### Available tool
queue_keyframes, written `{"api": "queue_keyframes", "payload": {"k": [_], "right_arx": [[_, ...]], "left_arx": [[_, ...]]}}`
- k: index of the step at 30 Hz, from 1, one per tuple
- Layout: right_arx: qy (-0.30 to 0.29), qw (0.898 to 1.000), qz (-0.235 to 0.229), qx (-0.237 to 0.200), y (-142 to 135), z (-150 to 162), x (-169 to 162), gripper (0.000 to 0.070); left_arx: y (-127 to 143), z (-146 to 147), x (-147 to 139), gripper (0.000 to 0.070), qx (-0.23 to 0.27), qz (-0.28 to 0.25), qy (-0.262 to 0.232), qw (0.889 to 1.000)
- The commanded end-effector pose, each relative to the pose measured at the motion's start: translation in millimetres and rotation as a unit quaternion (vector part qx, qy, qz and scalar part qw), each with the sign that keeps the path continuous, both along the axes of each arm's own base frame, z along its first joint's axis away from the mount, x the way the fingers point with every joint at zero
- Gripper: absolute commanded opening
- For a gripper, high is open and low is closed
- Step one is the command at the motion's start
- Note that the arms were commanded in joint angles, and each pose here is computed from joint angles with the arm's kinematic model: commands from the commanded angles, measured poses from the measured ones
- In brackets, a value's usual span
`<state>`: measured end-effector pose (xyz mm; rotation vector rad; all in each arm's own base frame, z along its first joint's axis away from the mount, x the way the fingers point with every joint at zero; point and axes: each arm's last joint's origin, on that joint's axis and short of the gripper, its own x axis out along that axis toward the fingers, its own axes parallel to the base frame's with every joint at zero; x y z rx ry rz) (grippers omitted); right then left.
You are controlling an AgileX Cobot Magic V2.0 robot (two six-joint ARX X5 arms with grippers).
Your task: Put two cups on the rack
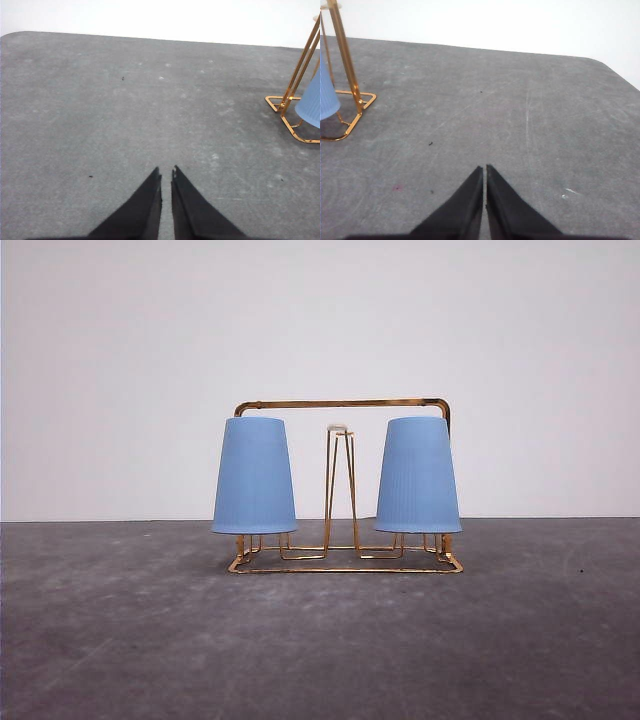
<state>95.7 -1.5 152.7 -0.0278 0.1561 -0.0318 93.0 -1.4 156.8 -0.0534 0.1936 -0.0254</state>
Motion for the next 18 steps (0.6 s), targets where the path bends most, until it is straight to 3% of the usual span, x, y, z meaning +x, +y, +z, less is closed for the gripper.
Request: {"api": "queue_keyframes", "payload": {"k": [1, 18], "right_arx": [[-0.004, 1.000, 0.000, 0.000, 0.0, -0.4, 0.3, 0.0007], [-0.004, 1.000, 0.000, 0.000, 0.0, -0.4, 0.3, 0.0007]], "left_arx": [[0.2, -5.0, 0.1, 0.0015, 0.004, 0.002, 0.013, 1.000], [0.2, -5.0, 0.1, 0.0015, 0.004, 0.002, 0.013, 1.000]]}}
